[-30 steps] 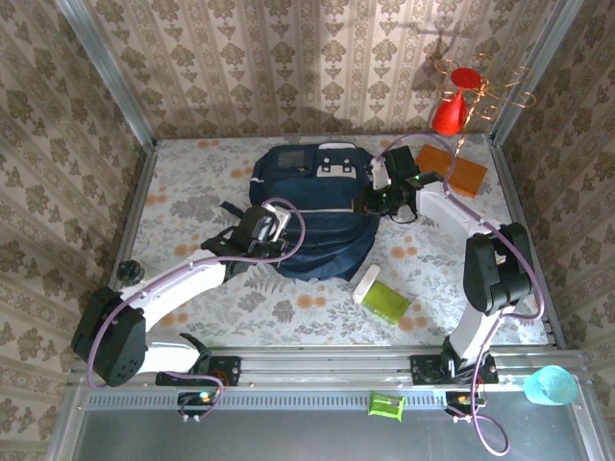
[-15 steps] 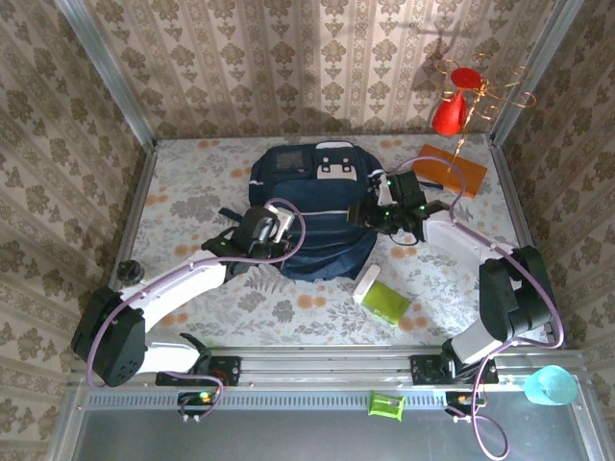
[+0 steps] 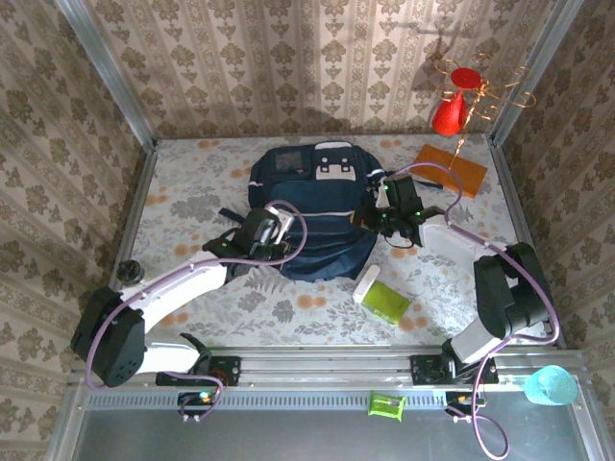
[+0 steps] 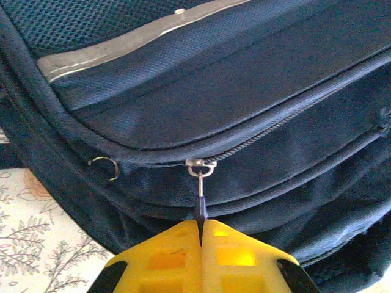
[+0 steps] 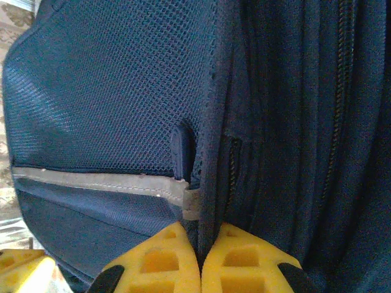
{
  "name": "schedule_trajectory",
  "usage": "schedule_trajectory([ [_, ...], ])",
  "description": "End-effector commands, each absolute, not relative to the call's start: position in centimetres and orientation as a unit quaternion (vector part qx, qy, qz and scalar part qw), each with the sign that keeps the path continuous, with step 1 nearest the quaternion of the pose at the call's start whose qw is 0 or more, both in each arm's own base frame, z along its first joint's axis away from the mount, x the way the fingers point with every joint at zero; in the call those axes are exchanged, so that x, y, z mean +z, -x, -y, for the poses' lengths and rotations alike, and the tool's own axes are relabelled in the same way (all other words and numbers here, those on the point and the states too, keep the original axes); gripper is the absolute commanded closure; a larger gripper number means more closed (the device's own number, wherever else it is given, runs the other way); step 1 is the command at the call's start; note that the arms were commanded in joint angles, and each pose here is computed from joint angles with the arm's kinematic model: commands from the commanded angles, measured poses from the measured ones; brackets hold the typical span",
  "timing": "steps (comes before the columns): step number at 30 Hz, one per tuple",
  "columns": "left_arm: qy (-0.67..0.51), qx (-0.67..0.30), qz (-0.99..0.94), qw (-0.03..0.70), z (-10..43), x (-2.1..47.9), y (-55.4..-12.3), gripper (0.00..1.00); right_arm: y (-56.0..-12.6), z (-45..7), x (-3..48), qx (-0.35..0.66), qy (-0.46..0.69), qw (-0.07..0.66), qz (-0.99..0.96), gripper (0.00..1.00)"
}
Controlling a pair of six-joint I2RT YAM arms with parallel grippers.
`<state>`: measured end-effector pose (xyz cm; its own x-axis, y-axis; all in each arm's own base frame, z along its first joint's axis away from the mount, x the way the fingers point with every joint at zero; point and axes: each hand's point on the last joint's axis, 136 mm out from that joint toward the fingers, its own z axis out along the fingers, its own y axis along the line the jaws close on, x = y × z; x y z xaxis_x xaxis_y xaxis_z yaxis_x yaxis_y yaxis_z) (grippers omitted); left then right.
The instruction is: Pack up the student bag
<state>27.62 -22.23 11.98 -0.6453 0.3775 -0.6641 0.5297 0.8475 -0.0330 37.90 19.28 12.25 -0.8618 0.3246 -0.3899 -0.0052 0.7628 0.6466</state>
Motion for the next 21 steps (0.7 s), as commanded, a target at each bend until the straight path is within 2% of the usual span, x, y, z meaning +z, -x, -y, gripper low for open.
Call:
schedule_trajectory([
  [1, -0.248, -0.044, -0.914, 0.319, 18.8, 10.9, -27.8, 1.0, -39.0, -17.8, 14.6, 0.322, -0.069, 0.288, -0.899, 1.0],
  [12, -0.222, 0.024, -0.922, 0.316, 15.3, 11.0, -30.9, 1.0, -40.1, -16.4, 15.6, 0.348, -0.027, 0.264, -0.899, 1.0],
  [21, -0.197, -0.017, -0.916, 0.35, 15.4, 11.4, -34.7, 1.0, -41.1, -16.2, 15.0, 0.334, 0.008, 0.24, -0.912, 1.0],
])
